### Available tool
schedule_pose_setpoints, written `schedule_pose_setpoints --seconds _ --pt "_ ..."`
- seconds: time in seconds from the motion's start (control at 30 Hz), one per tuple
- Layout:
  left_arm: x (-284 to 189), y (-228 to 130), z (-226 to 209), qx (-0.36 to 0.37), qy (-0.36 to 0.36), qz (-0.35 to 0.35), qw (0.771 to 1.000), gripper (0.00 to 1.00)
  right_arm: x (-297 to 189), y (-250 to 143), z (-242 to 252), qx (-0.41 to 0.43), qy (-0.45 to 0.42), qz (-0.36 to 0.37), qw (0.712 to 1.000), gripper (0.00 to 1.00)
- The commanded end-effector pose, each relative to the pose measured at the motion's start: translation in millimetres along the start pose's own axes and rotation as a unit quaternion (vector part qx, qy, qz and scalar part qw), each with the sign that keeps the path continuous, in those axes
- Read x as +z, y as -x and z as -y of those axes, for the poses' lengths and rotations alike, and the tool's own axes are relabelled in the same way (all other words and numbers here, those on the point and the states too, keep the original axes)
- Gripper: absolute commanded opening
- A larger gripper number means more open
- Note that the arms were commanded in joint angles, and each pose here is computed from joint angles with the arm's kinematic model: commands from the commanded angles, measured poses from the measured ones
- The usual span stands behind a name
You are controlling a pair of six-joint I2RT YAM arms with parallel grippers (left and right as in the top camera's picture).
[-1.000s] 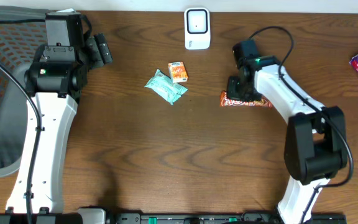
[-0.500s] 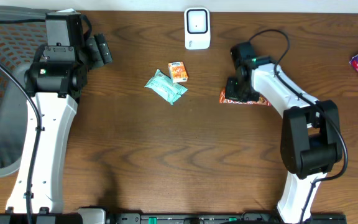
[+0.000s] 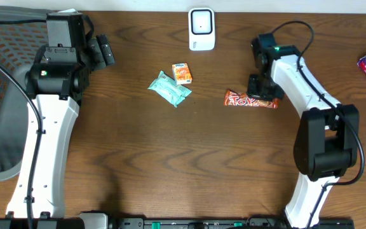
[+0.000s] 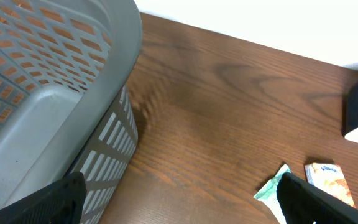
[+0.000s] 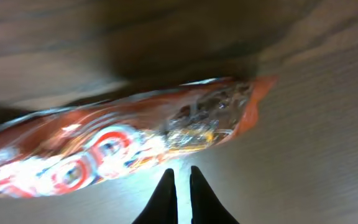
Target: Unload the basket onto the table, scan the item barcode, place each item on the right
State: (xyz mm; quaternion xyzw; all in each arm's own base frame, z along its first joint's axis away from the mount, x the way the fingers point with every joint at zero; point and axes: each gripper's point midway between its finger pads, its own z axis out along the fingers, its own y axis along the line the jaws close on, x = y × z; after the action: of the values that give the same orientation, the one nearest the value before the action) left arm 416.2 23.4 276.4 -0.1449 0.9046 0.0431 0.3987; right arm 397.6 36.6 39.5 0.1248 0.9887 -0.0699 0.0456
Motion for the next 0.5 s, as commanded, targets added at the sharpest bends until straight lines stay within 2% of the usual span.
schedule_pose_setpoints --seconds 0.0,0.2,0.27,0.47 --pt "3 -1 -4 -0.007 0.009 -0.002 1.000 0.98 22 -10 15 0.007 -0.011 -0.009 1.000 0.05" --pt "3 -1 -4 -0.007 0.009 -0.002 1.000 0.98 40 -13 10 0.012 0.008 -0.002 1.000 0.06" --pt "3 -1 -4 -0.007 0.009 -0.002 1.000 0.98 34 -18 3 0.011 0.031 -0.018 0.999 0.01" --pt "3 -1 -4 -0.007 0.009 -0.002 1.000 0.98 -9 -13 0 0.001 0.051 -0.027 0.998 0.02"
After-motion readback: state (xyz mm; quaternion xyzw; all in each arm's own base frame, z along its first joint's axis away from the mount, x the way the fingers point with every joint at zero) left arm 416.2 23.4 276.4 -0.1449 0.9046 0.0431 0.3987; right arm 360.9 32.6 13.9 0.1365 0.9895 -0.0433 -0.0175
